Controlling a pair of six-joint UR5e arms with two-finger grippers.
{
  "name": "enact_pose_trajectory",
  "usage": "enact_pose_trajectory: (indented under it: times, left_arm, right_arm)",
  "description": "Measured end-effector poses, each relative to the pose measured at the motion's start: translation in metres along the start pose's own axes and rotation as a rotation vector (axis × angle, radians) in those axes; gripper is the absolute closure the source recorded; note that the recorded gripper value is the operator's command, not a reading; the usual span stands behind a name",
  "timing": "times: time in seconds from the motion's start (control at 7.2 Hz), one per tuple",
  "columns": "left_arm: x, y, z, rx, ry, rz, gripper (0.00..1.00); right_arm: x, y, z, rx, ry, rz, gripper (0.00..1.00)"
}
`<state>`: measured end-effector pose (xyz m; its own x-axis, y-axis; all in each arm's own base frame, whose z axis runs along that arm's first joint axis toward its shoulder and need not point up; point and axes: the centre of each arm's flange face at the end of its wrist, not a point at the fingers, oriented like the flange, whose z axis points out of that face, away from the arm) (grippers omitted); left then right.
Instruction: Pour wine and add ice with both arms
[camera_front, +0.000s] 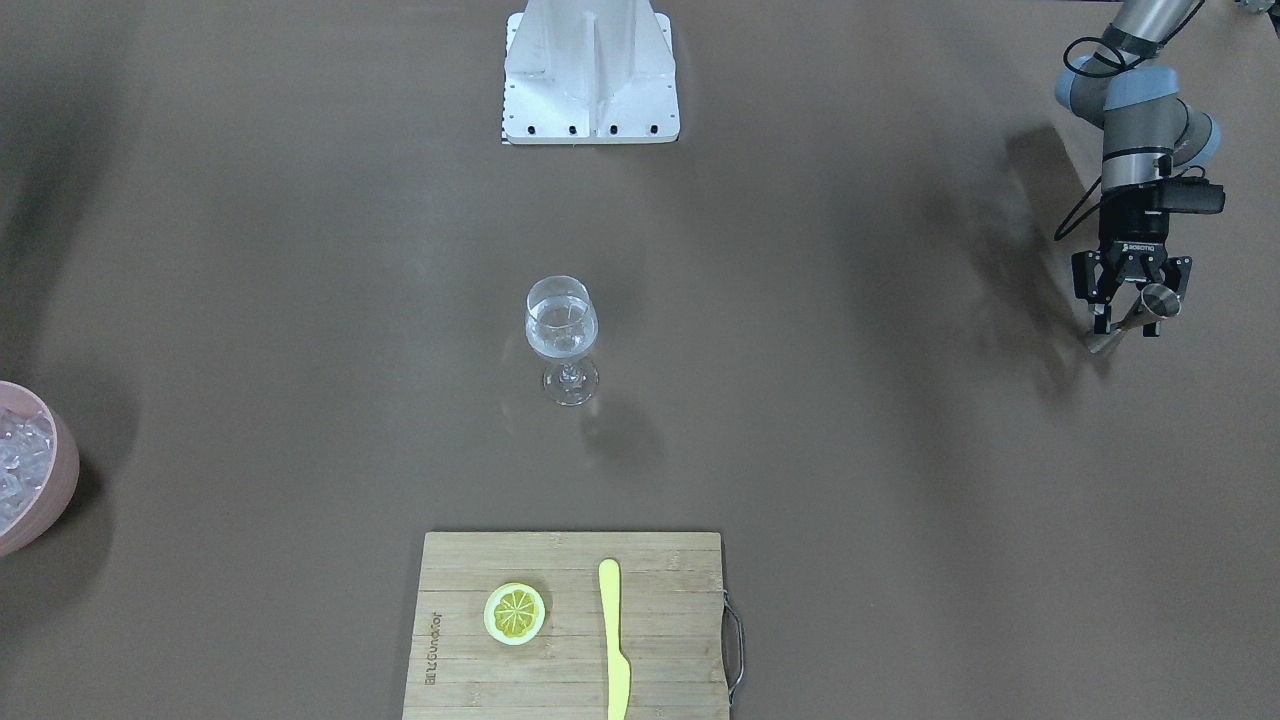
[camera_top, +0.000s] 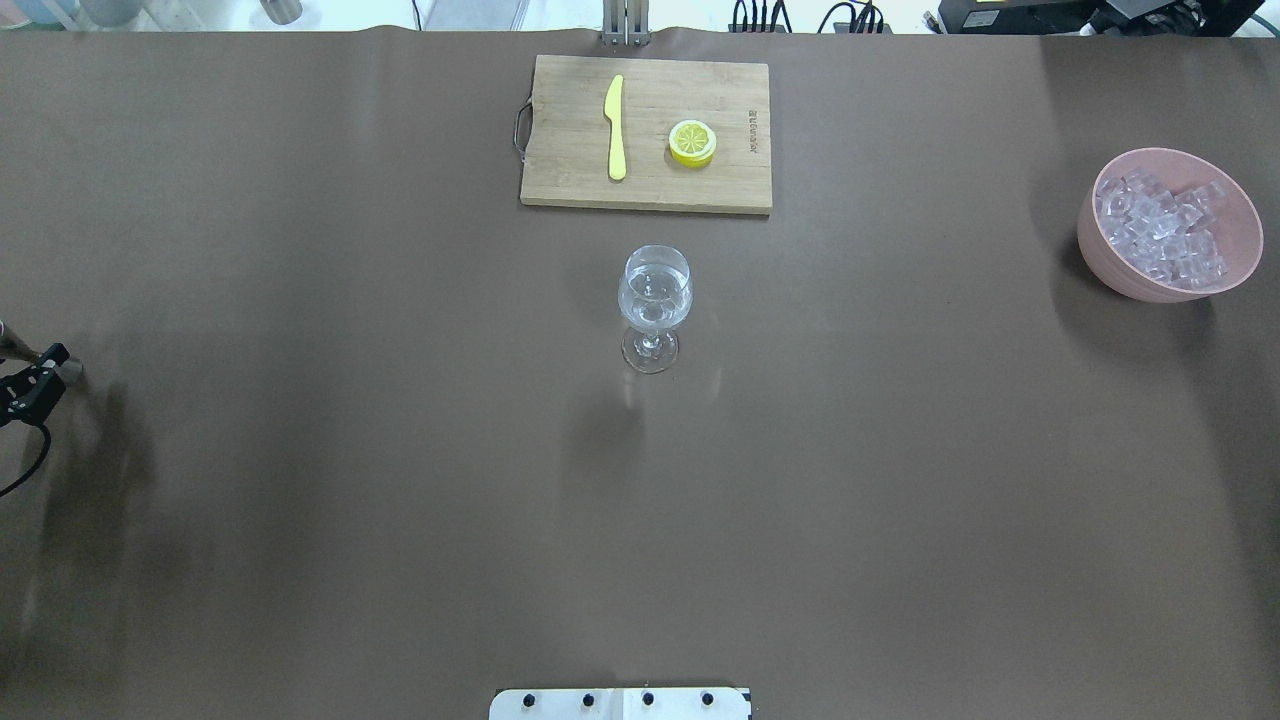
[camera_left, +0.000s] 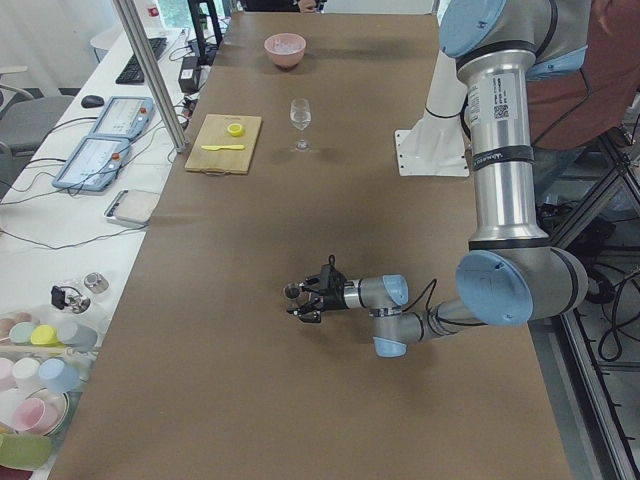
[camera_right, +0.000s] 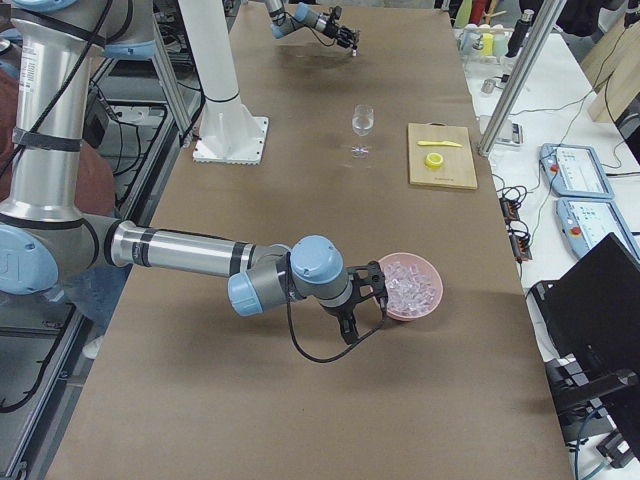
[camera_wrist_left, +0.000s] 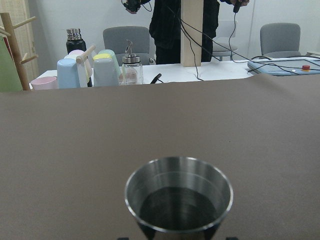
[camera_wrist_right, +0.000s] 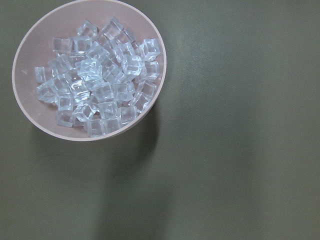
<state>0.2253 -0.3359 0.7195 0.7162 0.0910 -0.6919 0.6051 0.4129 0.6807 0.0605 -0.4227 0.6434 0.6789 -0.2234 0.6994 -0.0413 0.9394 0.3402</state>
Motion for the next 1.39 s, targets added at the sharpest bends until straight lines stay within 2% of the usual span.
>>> enact_pose_trajectory:
  times: [0.14, 0.28, 0.97, 1.39]
  left_arm:
    - [-0.002, 0.000, -0.001, -0.003, -0.001, 0.002, 0.98]
    - [-0.003, 0.001, -0.002, -0.006, 0.001, 0.002, 1.00]
    - [-0.004, -0.004, -0.009, 0.009, 0.057, -0.045, 1.00]
    - [0.034, -0.028, -0.009, 0.033, 0.149, 0.015, 1.00]
  right_arm:
    - [0.000, 0.000, 0.000, 0.000, 0.000, 0.000, 0.00]
    - [0.000, 0.000, 0.000, 0.000, 0.000, 0.000, 0.00]
    - [0.000, 0.000, 0.000, 0.000, -0.001, 0.000, 0.00]
    - [0.001, 0.002, 0.001, -0.003, 0.000, 0.004, 0.00]
